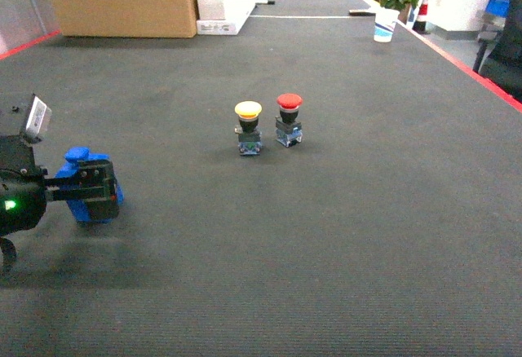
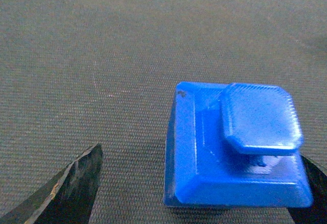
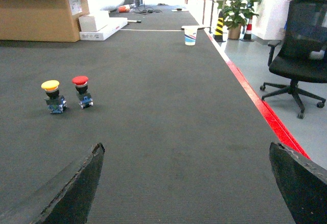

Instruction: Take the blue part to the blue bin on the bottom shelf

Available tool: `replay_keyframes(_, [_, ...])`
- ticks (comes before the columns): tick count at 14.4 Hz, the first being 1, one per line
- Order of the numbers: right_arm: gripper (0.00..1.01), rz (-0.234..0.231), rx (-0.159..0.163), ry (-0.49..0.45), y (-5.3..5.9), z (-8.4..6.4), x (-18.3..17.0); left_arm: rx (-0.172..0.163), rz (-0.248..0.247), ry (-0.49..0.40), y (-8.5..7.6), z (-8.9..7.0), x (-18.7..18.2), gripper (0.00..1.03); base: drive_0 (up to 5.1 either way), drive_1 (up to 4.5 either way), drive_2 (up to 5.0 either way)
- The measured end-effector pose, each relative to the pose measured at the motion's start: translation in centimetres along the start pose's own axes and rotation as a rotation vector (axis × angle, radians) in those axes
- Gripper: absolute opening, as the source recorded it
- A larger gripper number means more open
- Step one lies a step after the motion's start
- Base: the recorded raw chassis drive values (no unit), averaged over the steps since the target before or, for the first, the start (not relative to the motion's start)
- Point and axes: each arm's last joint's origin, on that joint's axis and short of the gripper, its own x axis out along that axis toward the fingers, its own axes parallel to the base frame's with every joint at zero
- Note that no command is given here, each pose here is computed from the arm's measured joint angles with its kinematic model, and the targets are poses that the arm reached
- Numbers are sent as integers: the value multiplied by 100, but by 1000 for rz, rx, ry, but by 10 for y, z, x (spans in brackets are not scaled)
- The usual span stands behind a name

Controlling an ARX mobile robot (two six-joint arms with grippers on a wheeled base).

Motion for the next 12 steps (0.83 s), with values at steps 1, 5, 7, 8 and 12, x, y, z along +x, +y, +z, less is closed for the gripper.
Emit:
replay_keyframes(1, [98,0,0,0,0,0,0,-1,6,3,0,0,6,98,0,0,0])
replay_keyframes(5, [98,0,0,0,0,0,0,-11,5,-5,0,2,17,79,0,0,0])
replay_keyframes(7, [98,0,0,0,0,0,0,-4,-29,-14,-4,5,7,45,0,0,0])
replay_keyframes(8, [98,0,0,0,0,0,0,12,-29,-31,-3,10,-3,45,0,0,0])
replay_keyframes(12, [98,0,0,0,0,0,0,38,-33,-191,0,46,-56,45,0,0,0])
